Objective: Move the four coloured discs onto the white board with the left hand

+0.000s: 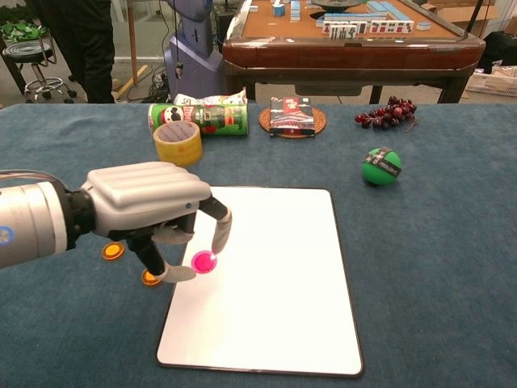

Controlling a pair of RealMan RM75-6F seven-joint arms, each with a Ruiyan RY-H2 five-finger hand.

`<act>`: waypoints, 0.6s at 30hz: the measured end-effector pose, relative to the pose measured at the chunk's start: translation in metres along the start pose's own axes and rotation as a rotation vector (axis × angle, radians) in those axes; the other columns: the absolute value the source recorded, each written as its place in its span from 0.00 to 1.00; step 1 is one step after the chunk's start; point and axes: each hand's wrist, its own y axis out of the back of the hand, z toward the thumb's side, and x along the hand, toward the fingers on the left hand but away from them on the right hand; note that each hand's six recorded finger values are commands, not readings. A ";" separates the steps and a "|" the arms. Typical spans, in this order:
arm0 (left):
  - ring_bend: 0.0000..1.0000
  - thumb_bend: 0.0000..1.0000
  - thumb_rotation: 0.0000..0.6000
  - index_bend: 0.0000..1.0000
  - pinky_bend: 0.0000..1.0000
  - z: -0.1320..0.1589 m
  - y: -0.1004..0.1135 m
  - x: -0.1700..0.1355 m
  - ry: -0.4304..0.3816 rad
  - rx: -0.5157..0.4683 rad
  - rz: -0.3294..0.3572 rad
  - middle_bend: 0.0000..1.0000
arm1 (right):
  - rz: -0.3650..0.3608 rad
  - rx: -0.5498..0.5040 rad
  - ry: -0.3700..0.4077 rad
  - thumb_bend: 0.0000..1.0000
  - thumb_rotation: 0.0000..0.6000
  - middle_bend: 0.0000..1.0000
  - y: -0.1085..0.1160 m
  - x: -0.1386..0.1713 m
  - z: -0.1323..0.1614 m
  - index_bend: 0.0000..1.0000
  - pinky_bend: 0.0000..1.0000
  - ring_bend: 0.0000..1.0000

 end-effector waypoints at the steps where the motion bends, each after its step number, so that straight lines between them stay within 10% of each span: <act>1: 1.00 0.31 1.00 0.63 1.00 0.004 0.001 0.003 -0.010 0.005 0.000 1.00 | -0.005 -0.004 -0.002 0.00 1.00 0.27 0.002 0.001 -0.001 0.25 0.48 0.29; 18: 1.00 0.31 1.00 0.37 1.00 0.022 -0.005 0.020 -0.019 0.063 -0.028 1.00 | -0.031 -0.030 -0.017 0.00 1.00 0.27 0.012 0.006 -0.011 0.25 0.48 0.29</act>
